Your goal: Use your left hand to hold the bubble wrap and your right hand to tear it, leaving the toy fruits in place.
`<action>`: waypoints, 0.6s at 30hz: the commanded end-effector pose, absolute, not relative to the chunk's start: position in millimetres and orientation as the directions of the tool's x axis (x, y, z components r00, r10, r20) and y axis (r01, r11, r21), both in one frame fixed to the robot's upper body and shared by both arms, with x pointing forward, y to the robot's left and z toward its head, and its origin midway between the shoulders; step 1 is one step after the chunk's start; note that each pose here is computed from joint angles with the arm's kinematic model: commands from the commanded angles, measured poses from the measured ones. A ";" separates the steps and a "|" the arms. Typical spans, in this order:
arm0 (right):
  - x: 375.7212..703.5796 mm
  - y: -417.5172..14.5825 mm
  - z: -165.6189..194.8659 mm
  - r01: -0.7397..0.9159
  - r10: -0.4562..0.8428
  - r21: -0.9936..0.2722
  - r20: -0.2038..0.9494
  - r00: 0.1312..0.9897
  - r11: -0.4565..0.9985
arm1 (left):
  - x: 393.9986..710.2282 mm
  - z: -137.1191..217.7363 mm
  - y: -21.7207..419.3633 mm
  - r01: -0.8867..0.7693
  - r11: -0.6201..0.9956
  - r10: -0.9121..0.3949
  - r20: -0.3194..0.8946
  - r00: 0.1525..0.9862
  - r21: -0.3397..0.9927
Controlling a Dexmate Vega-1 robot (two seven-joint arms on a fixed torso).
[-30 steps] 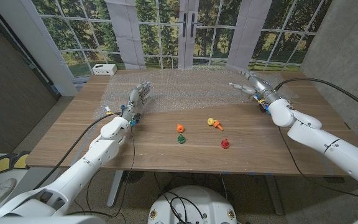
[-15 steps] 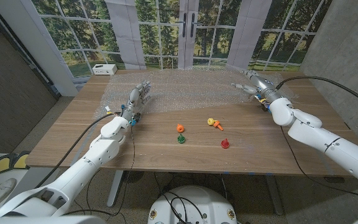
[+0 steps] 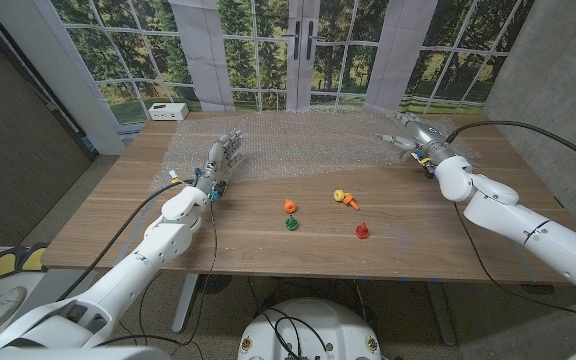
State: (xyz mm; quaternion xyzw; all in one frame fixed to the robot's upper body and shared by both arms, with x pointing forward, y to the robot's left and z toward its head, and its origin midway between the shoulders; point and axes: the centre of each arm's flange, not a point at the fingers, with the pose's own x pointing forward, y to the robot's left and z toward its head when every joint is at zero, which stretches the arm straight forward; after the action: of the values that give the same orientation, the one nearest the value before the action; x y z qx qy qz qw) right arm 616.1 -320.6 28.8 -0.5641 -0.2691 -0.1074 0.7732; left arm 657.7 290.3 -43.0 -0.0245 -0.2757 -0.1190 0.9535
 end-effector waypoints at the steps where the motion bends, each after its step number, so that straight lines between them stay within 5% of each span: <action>1: 617.6 -328.2 25.3 0.466 0.107 -0.819 0.524 0.845 0.333 | 656.7 -45.3 290.3 0.245 0.969 -0.216 0.532 0.819 0.016; 18: 627.4 -335.1 28.0 0.465 0.107 -0.833 0.514 0.851 0.301 | 654.5 -45.6 286.1 0.242 0.970 -0.211 0.535 0.818 0.012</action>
State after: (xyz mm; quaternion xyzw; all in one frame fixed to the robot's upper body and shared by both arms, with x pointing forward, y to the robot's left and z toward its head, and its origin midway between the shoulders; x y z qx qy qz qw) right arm 621.8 -330.7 26.4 -0.5704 -0.2512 -0.1169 0.7733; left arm 655.2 289.1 -45.3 -0.0273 -0.2777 -0.1198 0.9528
